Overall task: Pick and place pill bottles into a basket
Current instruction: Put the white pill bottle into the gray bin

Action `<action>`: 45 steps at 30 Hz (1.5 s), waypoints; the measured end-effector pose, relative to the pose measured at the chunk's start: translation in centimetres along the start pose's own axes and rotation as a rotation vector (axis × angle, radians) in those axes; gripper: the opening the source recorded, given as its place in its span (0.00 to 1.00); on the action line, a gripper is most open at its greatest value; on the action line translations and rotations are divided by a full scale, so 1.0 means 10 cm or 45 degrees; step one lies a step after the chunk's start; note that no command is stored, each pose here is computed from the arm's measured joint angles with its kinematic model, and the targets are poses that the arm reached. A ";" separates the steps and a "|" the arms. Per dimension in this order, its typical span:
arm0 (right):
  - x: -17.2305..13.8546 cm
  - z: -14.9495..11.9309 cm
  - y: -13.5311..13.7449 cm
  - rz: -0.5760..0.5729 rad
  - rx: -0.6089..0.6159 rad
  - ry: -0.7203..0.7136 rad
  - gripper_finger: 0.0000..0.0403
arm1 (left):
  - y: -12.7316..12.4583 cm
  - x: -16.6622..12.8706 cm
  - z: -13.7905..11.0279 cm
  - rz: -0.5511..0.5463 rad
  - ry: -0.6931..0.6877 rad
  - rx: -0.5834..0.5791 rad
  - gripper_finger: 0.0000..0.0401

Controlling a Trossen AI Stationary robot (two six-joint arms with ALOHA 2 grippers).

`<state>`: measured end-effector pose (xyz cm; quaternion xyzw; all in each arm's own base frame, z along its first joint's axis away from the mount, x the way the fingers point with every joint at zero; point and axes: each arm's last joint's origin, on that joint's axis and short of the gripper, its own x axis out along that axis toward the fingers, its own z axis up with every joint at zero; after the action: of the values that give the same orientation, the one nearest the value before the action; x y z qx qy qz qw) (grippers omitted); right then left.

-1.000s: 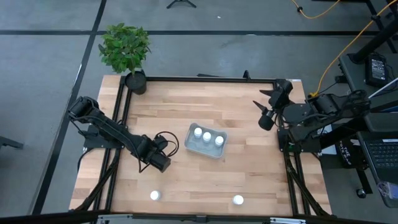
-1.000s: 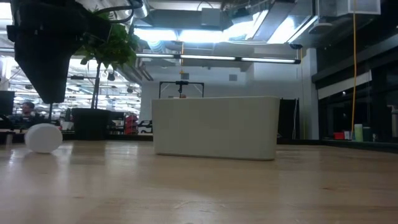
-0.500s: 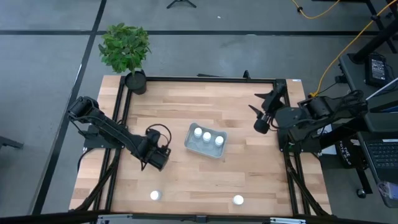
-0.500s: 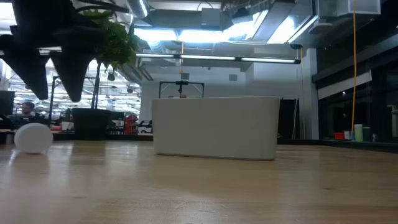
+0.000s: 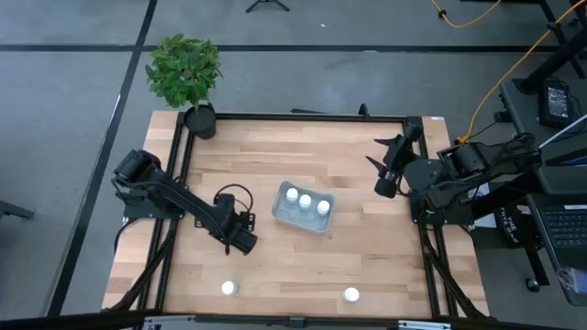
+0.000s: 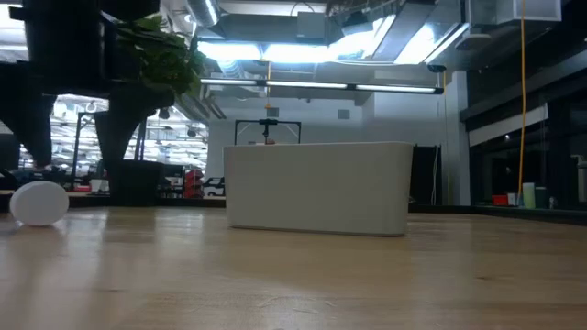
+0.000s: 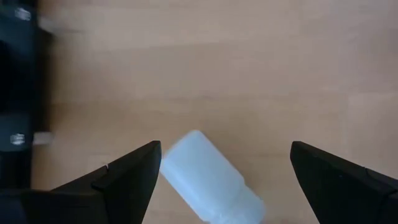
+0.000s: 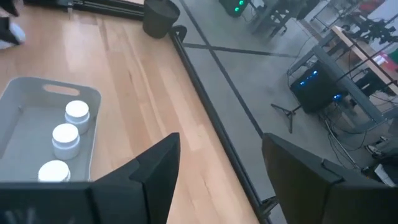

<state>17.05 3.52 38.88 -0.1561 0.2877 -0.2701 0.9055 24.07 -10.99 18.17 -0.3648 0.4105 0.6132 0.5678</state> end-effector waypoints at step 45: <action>0.13 0.22 0.09 -0.035 0.297 -0.135 0.57 | 0.77 -1.01 -0.10 -1.068 -0.227 2.066 0.80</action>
<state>19.69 3.78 39.65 -0.0679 0.2038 -0.3054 0.9277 17.24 -16.10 27.70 0.0755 0.5039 -0.0935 0.8554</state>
